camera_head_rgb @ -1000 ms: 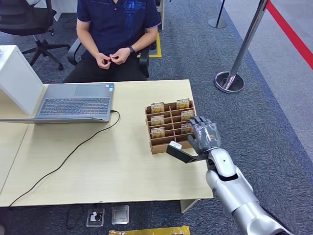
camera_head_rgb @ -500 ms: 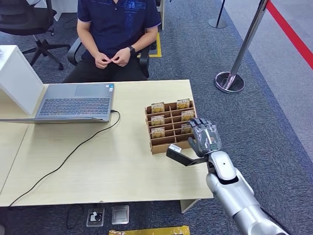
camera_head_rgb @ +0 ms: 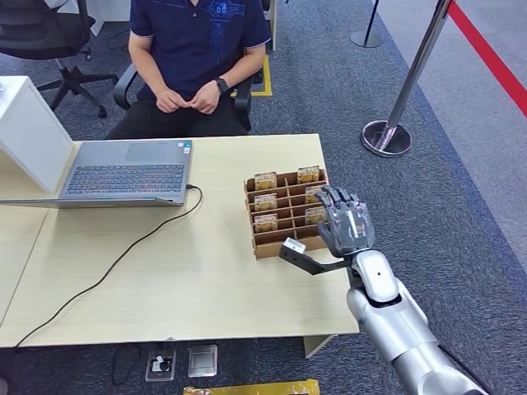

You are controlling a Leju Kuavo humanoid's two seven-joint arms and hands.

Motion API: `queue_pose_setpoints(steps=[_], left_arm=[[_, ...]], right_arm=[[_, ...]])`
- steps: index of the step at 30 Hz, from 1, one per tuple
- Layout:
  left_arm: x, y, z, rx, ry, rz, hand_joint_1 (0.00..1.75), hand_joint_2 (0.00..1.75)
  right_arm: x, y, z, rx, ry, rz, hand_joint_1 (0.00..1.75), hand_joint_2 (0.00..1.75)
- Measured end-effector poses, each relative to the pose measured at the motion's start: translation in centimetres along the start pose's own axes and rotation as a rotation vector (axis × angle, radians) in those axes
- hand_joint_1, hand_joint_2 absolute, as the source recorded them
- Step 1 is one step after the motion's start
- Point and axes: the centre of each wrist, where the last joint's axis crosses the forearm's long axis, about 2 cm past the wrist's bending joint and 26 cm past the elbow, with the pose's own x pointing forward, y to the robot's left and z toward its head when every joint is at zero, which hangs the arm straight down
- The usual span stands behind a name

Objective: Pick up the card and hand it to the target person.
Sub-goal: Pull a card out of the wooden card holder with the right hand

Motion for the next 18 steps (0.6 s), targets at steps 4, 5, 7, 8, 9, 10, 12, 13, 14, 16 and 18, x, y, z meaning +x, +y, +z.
queue_pose_setpoints(steps=[4, 5, 7, 8, 9, 10, 12, 13, 14, 16, 18], left_arm=[[0.0, 0.0, 0.0, 0.001, -0.001, -0.004, 0.0, 0.0], [0.0, 0.0, 0.0, 0.001, -0.001, -0.006, 0.0, 0.0], [0.1, 0.0, 0.0, 0.002, -0.002, -0.009, 0.0, 0.0], [0.1, 0.1, 0.0, 0.002, -0.003, -0.01, 0.0, 0.0], [0.1, 0.1, 0.0, 0.002, -0.004, -0.012, 0.0, 0.0], [0.2, 0.1, 0.0, 0.002, -0.005, -0.015, 0.0, 0.0], [0.3, 0.2, 0.0, 0.001, -0.008, -0.02, 0.0, 0.0], [0.3, 0.2, 0.0, 0.001, -0.009, -0.023, 0.0, 0.0], [0.3, 0.2, 0.0, 0.001, -0.01, -0.024, 0.0, 0.0], [0.4, 0.3, 0.0, 0.002, -0.01, -0.027, 0.0, 0.0], [0.4, 0.3, 0.0, 0.002, -0.01, -0.029, 0.0, 0.0]], right_arm=[[0.0, -0.2, -0.6, -0.016, -0.003, 0.001, 0.66, 1.75], [0.0, -0.2, -0.8, -0.016, -0.002, 0.002, 0.66, 1.75], [0.1, -0.2, -1.1, -0.016, 0.0, 0.005, 0.65, 1.75], [0.1, -0.1, -1.2, -0.015, 0.002, 0.008, 0.63, 1.75], [0.1, -0.1, -1.3, -0.014, 0.003, 0.011, 0.62, 1.75], [0.2, 0.0, -1.4, -0.013, 0.006, 0.015, 0.62, 1.75], [0.3, 0.2, -1.4, -0.011, 0.011, 0.021, 0.62, 1.75], [0.3, 0.3, -1.4, -0.009, 0.013, 0.023, 0.62, 1.75], [0.4, 0.4, -1.4, -0.007, 0.014, 0.024, 0.63, 1.75], [0.5, 0.6, -1.4, -0.001, 0.015, 0.025, 0.62, 1.75], [0.7, 0.7, -1.4, 0.007, 0.02, 0.022, 0.63, 1.75]])
